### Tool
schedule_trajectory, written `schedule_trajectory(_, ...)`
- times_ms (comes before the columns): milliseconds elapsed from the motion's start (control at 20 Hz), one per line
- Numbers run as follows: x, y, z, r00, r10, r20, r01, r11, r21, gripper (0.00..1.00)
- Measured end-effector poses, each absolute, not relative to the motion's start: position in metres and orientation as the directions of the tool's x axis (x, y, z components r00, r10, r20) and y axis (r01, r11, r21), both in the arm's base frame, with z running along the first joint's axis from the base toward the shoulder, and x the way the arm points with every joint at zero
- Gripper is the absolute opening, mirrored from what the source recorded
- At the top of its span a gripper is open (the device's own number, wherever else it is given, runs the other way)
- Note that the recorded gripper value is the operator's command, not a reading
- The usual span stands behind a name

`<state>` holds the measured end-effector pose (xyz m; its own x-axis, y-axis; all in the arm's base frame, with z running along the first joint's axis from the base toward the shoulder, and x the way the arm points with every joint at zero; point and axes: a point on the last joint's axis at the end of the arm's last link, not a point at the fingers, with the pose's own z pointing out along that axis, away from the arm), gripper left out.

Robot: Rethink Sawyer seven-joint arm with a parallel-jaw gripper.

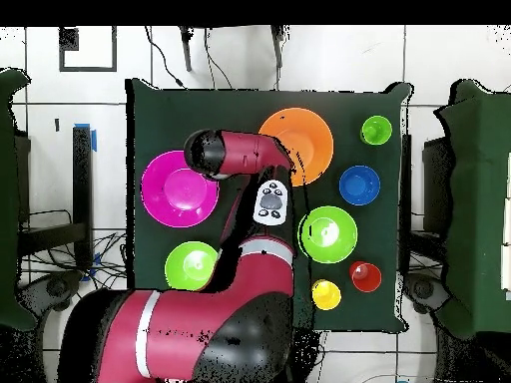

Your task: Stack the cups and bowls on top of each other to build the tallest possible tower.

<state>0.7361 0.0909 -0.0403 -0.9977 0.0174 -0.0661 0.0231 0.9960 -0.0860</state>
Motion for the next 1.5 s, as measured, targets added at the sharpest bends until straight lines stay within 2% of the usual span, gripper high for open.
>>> schedule_trajectory(800,0.723,0.104,-0.030,-0.999,0.001,0.052,-0.005,0.995,-0.103,0.00)
schedule_trajectory(1050,0.724,0.106,-0.008,-0.995,0.005,0.095,-0.005,0.995,-0.100,0.00)
schedule_trajectory(1500,0.737,0.103,0.031,-0.997,0.014,0.076,0.007,0.995,-0.098,0.00)
